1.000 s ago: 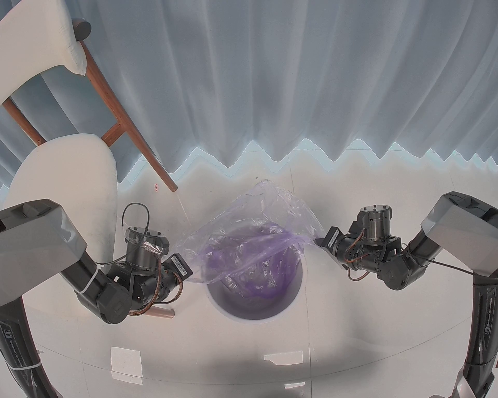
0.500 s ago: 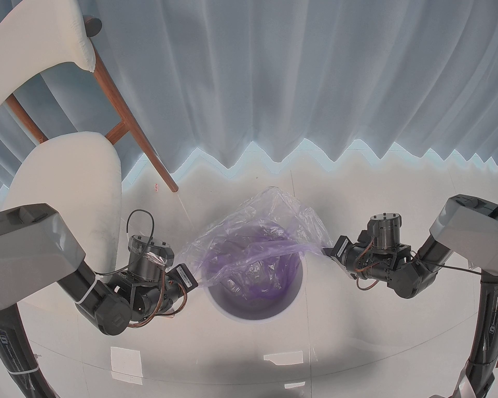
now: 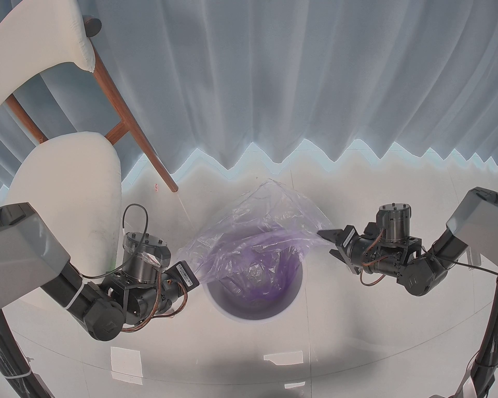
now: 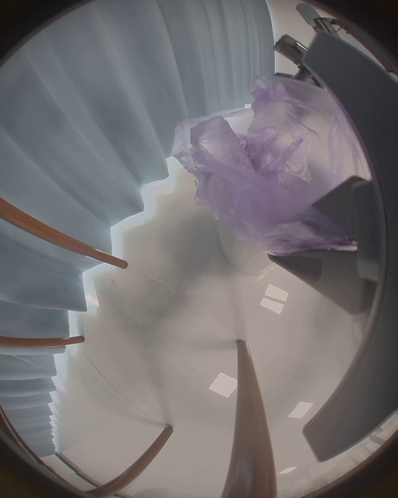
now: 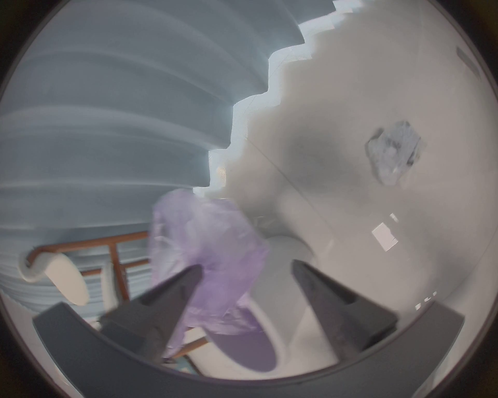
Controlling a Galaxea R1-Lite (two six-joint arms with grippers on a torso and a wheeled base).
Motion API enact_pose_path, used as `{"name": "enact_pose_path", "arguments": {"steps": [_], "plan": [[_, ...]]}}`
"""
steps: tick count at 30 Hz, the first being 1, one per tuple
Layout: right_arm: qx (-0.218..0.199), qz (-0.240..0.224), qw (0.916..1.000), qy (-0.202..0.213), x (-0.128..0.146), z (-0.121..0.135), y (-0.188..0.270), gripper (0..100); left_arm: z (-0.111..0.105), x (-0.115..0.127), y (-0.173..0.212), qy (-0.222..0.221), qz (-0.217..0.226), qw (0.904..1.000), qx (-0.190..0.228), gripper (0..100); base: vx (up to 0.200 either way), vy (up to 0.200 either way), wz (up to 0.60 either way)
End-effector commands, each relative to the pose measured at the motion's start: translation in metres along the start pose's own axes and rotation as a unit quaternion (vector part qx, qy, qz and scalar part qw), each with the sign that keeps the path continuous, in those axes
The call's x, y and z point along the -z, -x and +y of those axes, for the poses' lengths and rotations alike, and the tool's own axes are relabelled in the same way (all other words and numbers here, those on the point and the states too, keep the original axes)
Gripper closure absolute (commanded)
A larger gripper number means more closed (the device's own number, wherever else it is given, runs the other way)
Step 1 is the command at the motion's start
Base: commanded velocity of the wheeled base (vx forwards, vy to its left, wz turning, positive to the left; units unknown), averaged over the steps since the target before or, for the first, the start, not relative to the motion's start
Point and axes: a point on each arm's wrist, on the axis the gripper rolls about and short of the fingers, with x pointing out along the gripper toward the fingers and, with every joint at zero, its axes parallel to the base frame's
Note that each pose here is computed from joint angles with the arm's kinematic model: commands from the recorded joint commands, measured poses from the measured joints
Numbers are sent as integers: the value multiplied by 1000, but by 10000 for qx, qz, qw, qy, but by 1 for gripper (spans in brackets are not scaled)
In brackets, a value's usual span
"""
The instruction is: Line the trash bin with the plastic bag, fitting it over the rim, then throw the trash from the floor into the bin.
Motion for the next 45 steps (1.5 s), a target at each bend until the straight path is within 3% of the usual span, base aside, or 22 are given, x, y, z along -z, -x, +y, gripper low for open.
{"name": "enact_pose_path", "arguments": {"steps": [1,3,9,16,23,24,27,34,40,45], "plan": [[-700,-60,9972,-263,4,52,32,0,-6,-2,9,-11,-61,9999,147,100,0,0,0],[-952,121,9947,-379,15,76,41,0,-5,-2,14,-9,-69,9998,190,100,0,0,0],[-1097,471,9920,-403,37,99,34,0,-2,4,16,-45,-34,9998,196,100,0,0,0],[-364,408,9975,-445,55,105,-10,0,-3,6,18,-62,-50,9996,266,100,0,0,0],[-7,430,9978,-498,58,94,-29,0,-4,4,20,-120,-87,9995,285,100,0,0,0],[-7,430,9978,-498,58,94,-29,100,-4,4,20,-120,-87,9995,285,100,0,0,0],[464,371,9971,-484,61,93,-13,100,5,6,21,-404,-34,9991,136,100,0,0,0],[631,656,9953,-323,82,89,37,100,15,12,24,-677,62,9977,-54,100,0,0,0],[1094,1024,9885,-204,112,50,53,100,38,28,23,-998,259,9928,-602,100,0,0,0],[1221,1406,9825,36,145,37,52,100,48,42,6,-1077,309,9916,-648,100,0,0,0]]}}
